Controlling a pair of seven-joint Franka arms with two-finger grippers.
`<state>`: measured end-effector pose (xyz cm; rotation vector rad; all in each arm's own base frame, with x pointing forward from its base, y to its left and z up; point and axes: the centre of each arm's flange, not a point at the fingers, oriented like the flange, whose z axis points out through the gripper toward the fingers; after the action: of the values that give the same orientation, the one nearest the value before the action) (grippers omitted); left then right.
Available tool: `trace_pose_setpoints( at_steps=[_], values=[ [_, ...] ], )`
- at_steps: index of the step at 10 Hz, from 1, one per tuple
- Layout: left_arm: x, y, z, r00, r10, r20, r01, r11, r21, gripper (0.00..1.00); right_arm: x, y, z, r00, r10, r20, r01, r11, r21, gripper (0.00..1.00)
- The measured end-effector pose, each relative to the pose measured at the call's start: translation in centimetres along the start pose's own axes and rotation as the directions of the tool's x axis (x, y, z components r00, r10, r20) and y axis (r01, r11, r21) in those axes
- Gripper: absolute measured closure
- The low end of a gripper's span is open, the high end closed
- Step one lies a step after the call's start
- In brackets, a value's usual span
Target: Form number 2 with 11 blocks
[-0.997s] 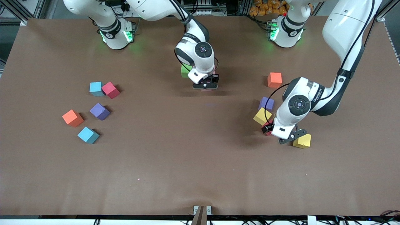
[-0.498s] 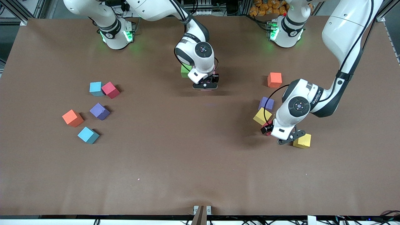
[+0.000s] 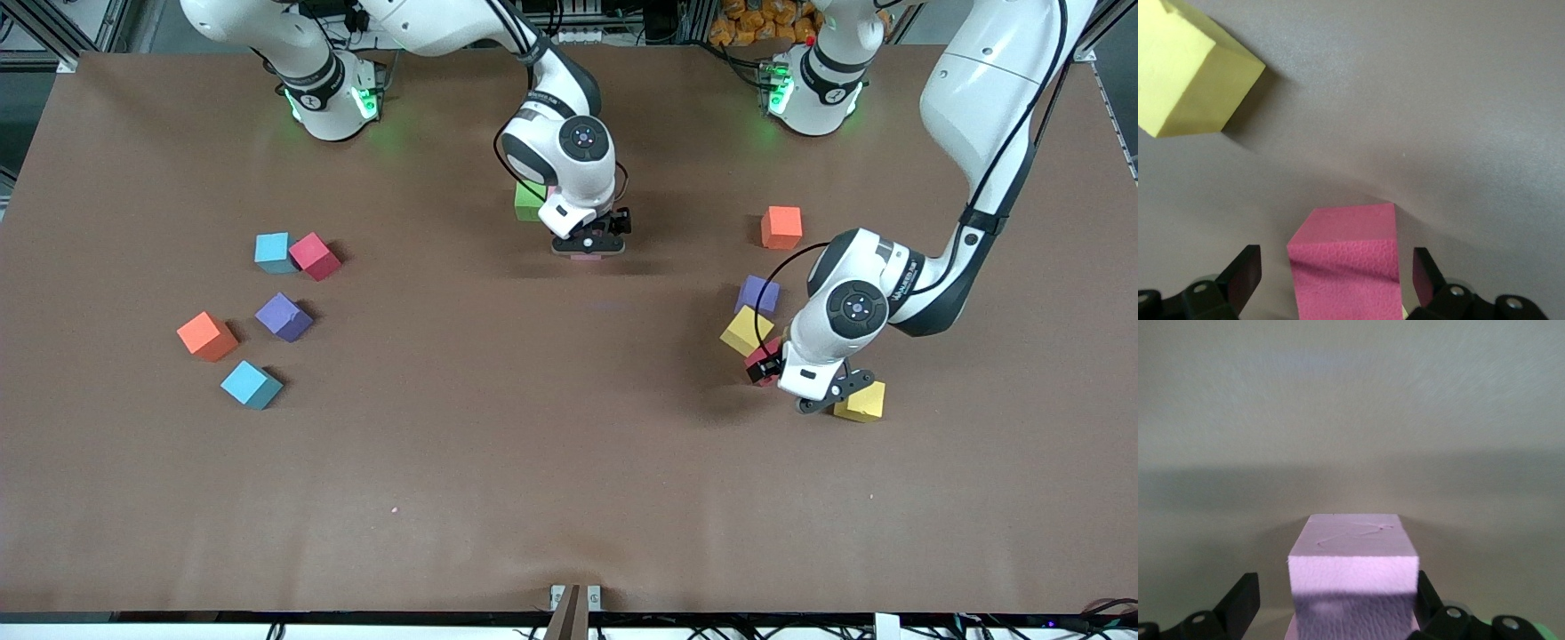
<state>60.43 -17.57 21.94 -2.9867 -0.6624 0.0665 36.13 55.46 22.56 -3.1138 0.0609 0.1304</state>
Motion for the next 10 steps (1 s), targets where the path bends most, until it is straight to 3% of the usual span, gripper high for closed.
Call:
trace_pose_setpoints(
  at_steps=[4, 8, 10],
  values=[
    [-0.7, 0.6, 0.3, 1.0, -0.008, 0.006, 0.008, 1.0, 0.002, 0.0, 3.5, 3.3, -10.3, 0.999, 0.045, -0.016, -0.045, 0.999, -0.011, 0.0],
    [-1.1, 0.7, 1.1, 1.0, -0.002, 0.022, 0.002, 1.0, 0.008, 0.07, 11.2, 15.6, -14.2, 0.996, -0.086, -0.011, 0.086, 0.996, -0.031, 0.0],
    [-1.2, 0.7, 1.4, 1.0, 0.002, 0.026, -0.003, 1.0, 0.009, 0.38, 14.2, 21.9, -14.1, 0.98, -0.199, 0.013, 0.199, 0.979, -0.039, 0.0]
  ],
)
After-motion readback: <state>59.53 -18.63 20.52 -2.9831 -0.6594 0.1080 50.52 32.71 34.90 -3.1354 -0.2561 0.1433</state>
